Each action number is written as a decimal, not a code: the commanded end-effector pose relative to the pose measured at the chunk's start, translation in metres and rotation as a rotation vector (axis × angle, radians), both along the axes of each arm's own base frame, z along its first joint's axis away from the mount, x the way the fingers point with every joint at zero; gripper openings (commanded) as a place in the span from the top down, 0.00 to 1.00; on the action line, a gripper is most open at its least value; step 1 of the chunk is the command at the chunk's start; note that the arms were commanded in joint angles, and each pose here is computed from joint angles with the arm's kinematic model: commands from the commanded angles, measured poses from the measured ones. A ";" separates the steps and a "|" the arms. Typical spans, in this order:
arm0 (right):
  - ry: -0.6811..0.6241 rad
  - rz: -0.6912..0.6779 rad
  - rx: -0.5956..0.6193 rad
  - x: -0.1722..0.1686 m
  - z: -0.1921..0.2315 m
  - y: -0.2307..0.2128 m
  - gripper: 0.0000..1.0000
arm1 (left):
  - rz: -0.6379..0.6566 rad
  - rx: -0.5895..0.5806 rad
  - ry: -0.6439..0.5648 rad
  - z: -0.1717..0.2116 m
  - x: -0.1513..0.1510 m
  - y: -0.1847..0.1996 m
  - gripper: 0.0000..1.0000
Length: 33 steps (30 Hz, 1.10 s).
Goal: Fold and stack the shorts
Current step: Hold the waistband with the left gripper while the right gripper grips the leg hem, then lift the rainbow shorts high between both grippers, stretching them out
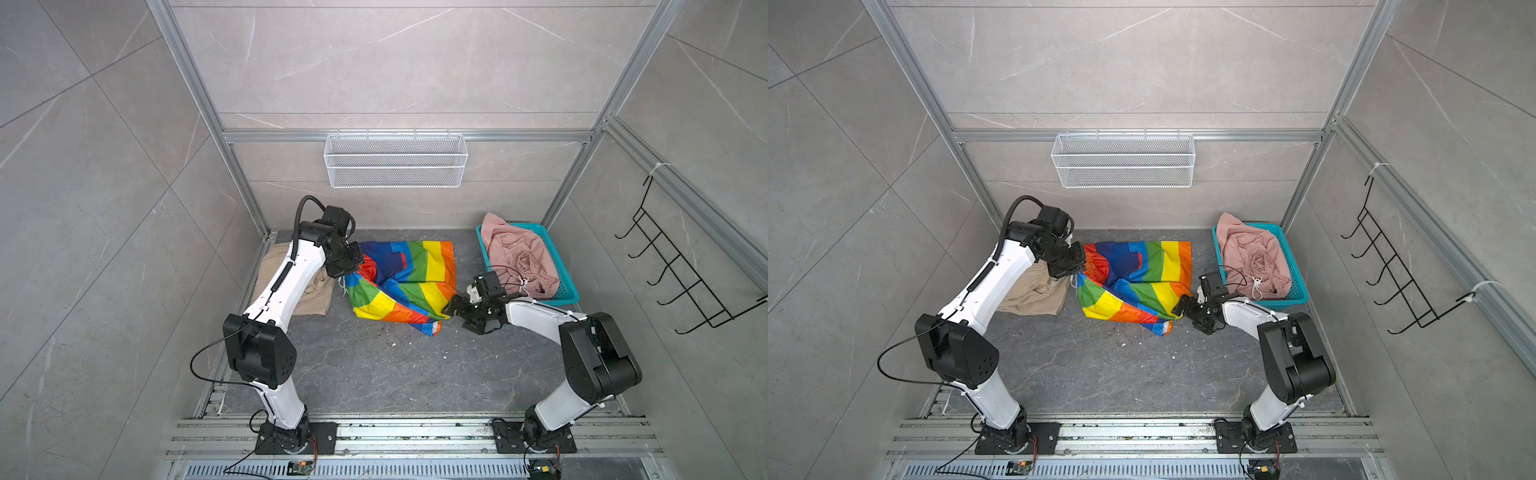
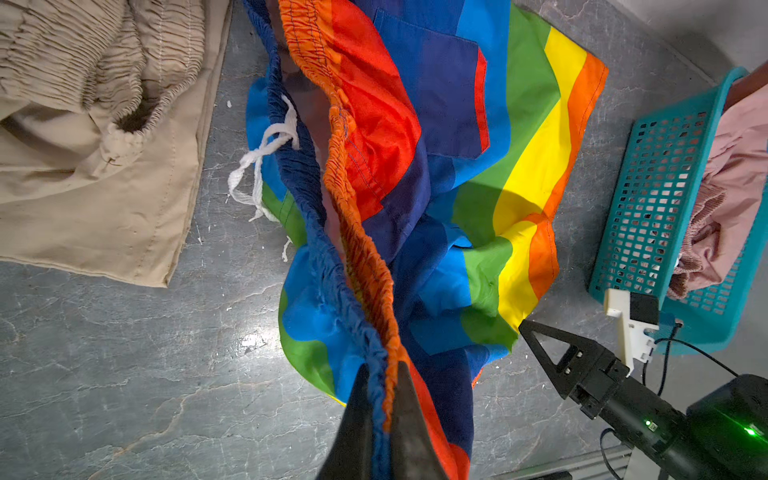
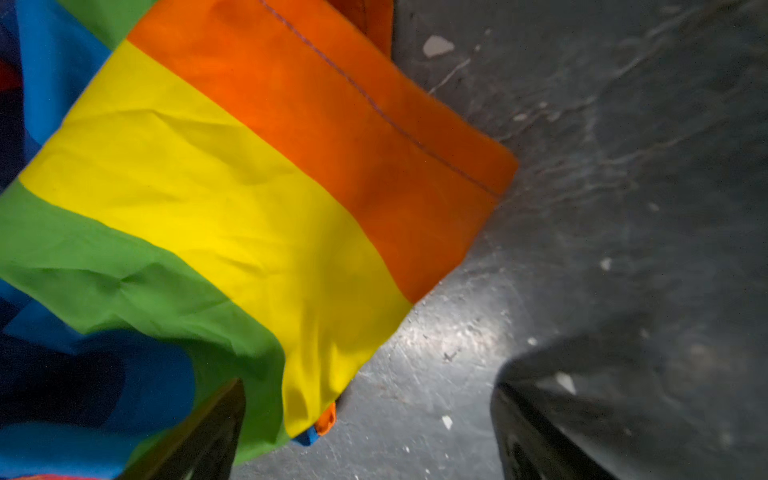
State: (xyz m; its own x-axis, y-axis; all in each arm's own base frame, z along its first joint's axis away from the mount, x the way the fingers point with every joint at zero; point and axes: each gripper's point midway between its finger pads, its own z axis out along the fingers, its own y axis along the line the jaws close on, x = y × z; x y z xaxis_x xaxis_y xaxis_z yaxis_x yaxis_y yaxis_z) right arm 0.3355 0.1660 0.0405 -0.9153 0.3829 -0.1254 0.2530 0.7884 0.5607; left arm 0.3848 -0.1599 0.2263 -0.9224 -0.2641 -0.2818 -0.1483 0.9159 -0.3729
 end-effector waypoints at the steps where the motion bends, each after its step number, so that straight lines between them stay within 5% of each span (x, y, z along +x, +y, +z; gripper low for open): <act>1: -0.019 -0.037 0.056 0.014 0.004 0.009 0.10 | 0.003 -0.062 -0.094 0.036 0.002 -0.002 1.00; 6: -0.027 -0.071 0.077 0.028 -0.002 0.013 0.24 | -0.004 -0.090 -0.105 0.042 0.000 -0.004 1.00; 11: -0.080 -0.075 0.084 0.057 0.021 0.018 0.78 | 0.026 -0.111 -0.145 0.058 0.001 0.010 1.00; 16: -0.253 -0.088 0.033 0.101 0.114 -0.005 0.98 | 0.095 -0.127 -0.191 0.074 0.015 0.045 1.00; 26: -0.574 -0.142 0.005 0.124 0.308 -0.068 1.00 | 0.187 -0.230 -0.385 0.158 0.038 0.077 1.00; 33: -0.946 -0.093 -0.001 0.051 0.463 -0.080 1.00 | 0.171 -0.366 -0.621 0.244 0.001 0.069 1.00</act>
